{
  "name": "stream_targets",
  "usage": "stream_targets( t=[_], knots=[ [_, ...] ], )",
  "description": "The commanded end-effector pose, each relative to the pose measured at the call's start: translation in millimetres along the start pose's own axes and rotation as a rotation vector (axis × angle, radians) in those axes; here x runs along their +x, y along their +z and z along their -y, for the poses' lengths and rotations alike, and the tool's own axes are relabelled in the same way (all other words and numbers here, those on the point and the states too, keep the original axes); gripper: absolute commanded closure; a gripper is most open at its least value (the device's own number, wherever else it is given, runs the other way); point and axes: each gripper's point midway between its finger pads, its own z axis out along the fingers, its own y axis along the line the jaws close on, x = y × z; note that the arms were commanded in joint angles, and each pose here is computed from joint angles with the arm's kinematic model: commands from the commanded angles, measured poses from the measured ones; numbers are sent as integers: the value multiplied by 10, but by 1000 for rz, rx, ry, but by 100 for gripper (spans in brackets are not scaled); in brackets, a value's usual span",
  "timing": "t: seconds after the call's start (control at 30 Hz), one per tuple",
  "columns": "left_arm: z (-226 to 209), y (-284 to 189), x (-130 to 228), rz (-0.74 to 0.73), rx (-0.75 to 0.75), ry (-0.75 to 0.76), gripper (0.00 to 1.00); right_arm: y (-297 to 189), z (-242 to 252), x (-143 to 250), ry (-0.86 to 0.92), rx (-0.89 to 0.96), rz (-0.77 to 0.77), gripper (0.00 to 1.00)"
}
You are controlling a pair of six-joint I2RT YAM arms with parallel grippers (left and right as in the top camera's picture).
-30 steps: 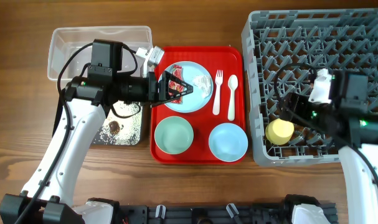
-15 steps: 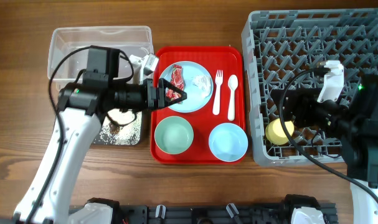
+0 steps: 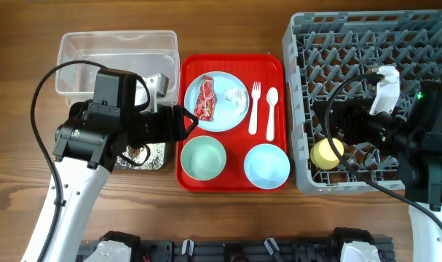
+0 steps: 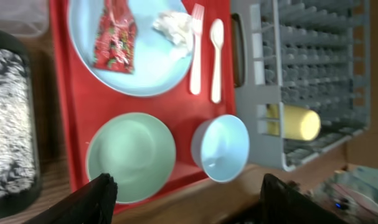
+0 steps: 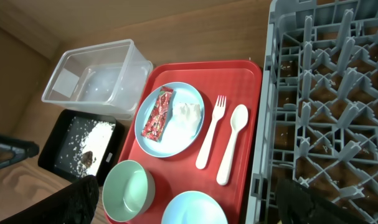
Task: Sort waste into correct bins and load items into the dishwasher rack
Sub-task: 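Grasp the white tissue on the blue plate with the left gripper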
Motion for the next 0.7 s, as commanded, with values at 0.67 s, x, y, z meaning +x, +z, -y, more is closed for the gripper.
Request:
stream_targets(
  t=[0.67],
  knots=[
    [189, 2251, -424, 76, -134, 314, 32, 47, 3, 17, 119, -16, -29, 0]
  ],
)
